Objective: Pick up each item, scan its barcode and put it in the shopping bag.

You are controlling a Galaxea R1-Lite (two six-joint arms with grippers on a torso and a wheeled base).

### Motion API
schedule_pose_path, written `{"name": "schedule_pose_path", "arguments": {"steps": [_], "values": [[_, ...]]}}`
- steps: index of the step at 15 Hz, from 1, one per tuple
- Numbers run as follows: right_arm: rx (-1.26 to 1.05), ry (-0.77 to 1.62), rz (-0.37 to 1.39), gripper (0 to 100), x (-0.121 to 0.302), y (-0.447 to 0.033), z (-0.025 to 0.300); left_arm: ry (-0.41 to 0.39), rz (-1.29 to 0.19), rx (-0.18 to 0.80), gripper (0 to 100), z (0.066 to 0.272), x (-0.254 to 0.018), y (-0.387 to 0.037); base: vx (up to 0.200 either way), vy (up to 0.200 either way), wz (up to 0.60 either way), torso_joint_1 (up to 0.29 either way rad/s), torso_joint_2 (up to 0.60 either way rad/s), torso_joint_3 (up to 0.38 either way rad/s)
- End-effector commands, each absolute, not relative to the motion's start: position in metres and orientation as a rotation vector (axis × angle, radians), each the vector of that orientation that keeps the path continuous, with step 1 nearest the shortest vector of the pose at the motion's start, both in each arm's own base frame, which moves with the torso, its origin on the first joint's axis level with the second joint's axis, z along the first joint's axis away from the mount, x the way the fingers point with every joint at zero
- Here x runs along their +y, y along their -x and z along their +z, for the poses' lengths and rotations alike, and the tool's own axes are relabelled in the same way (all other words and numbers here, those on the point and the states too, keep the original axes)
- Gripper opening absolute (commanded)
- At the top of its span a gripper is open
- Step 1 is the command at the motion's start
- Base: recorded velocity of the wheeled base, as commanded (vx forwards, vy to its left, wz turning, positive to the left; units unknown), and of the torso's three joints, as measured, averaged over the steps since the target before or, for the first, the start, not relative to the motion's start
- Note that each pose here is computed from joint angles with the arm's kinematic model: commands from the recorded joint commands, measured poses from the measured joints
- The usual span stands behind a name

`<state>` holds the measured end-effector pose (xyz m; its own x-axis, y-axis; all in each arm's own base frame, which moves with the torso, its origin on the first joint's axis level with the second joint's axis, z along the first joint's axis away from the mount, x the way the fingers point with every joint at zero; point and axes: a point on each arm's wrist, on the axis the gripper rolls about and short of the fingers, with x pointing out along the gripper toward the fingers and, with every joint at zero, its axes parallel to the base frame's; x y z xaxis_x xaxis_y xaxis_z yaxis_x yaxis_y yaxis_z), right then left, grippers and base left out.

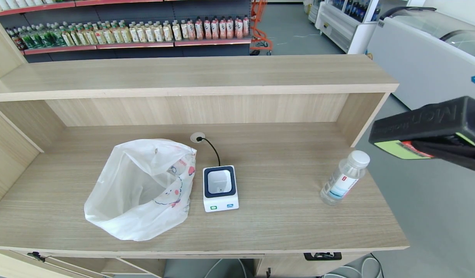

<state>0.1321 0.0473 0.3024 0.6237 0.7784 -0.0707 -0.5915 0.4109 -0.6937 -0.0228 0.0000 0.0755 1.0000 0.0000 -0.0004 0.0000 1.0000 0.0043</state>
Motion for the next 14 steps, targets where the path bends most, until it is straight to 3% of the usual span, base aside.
{"name": "schedule_pose_path", "arguments": {"steps": [1, 3, 5, 6, 8, 14], "values": [[-0.048, 0.203, 0.693, 0, 0.042, -0.138, 0.323, -0.005, 0.000, 0.000, 100, 0.075, 0.000, 0.023, 0.000, 0.000, 0.00, 0.000, 0.00, 0.000], [0.092, -0.099, 0.513, 0, 0.041, -0.160, 0.316, -0.005, 0.000, -0.002, 100, 0.076, 0.000, 0.023, 0.000, 0.000, 0.00, 0.000, 0.00, 0.000], [0.246, -0.508, 0.451, 0, 0.037, -0.162, 0.302, -0.005, 0.000, 0.000, 100, 0.075, 0.000, 0.023, 0.000, 0.000, 0.00, 0.000, 0.00, 0.000], [0.296, -0.604, 0.434, 0, 0.037, -0.161, 0.295, -0.005, 0.000, -0.002, 100, 0.076, 0.000, 0.023, 0.000, 0.000, 0.00, 0.000, 0.00, 0.000], [0.337, -0.609, 0.422, 0, 0.035, -0.155, 0.279, -0.005, 0.000, 0.000, 100, 0.075, 0.000, 0.023, 0.000, 0.000, 0.00, 0.000, 0.00, 0.000], [0.327, -0.563, 0.438, 0, 0.034, -0.149, 0.278, -0.005, 0.000, 0.000, 100, 0.075, 0.000, 0.023, 0.000, 0.000, 0.00, 0.000, 0.00, 0.000]]}}
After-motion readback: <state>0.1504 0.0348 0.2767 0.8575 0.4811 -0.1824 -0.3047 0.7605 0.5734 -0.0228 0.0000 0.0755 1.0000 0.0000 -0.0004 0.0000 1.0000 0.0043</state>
